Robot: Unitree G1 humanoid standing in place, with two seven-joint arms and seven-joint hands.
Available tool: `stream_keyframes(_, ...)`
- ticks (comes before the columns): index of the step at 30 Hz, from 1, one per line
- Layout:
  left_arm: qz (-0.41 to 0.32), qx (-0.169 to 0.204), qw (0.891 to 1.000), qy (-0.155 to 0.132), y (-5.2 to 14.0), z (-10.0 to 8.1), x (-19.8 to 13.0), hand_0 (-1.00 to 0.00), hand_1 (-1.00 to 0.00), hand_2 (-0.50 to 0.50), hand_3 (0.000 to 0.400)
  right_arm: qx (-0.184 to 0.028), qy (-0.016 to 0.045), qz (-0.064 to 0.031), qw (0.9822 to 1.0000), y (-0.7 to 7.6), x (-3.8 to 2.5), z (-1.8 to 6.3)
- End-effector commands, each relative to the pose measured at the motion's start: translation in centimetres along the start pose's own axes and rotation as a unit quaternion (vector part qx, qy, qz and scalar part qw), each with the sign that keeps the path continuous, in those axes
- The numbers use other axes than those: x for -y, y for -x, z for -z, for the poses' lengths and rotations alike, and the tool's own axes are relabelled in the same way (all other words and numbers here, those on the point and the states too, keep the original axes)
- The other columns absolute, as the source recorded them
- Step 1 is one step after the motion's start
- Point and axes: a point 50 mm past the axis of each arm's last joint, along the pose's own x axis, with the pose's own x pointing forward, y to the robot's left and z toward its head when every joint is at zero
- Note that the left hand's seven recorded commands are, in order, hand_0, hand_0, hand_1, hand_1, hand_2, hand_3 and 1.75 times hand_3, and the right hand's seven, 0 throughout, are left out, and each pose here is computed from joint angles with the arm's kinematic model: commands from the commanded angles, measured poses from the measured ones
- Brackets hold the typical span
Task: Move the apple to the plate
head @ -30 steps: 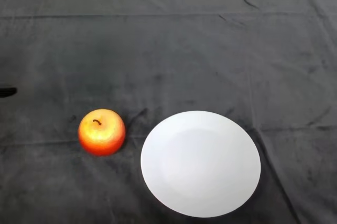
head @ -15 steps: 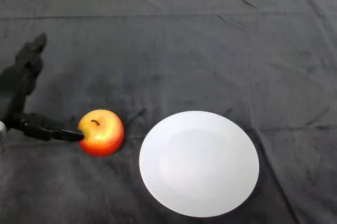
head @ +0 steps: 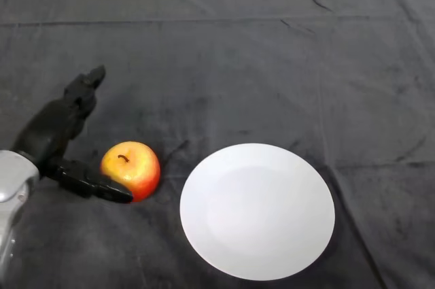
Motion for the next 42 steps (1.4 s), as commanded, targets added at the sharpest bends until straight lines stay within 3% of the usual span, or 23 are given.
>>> stream_keyframes(1, -0.001, -0.017, 1.000, -0.007, -0.4, 0.5, 0.0, 0.00, 0.00, 0.00, 0.000, -0.002, 0.0080, -0.0162, 0.9998, -0.41, -1.25, -0.36)
stream_keyframes(2, 0.001, -0.018, 1.000, -0.008, -0.5, 0.5, 0.1, 0.00, 0.00, 0.00, 0.000, -0.002, 0.0080, -0.0162, 0.9998, -0.41, -1.25, -0.36)
stream_keyframes(3, 0.003, -0.019, 1.000, -0.010, -0.6, 0.5, 0.1, -0.07, 0.00, -0.03, 0.027, -0.002, 0.0080, -0.0162, 0.9998, -0.41, -1.25, -0.36)
stream_keyframes(4, 0.005, -0.020, 1.000, -0.011, -0.7, 0.5, 0.1, -0.65, -0.03, -0.31, 0.262, -0.002, 0.0080, -0.0163, 0.9998, -0.41, -1.25, -0.36)
stream_keyframes(5, 0.005, -0.020, 1.000, -0.012, -0.8, 0.4, 0.0, -1.00, -0.67, -0.16, 0.400, -0.002, 0.0080, -0.0163, 0.9998, -0.41, -1.25, -0.36)
stream_keyframes(6, 0.005, -0.020, 1.000, -0.014, -0.9, 0.4, -0.1, -1.00, -0.99, 0.00, 0.400, -0.002, 0.0080, -0.0163, 0.9998, -0.41, -1.25, -0.36)
stream_keyframes(26, -0.070, 0.038, 0.996, -0.029, -0.6, -2.0, -2.2, -1.00, -1.00, 0.00, 0.400, -0.002, 0.0081, -0.0164, 0.9998, -0.40, -1.24, -0.36)
stream_keyframes(42, -0.099, 0.121, 0.987, -0.044, -1.5, -5.8, 2.0, -1.00, -1.00, 0.00, 0.400, -0.003, 0.0085, -0.0163, 0.9998, -0.40, -1.24, -0.36)
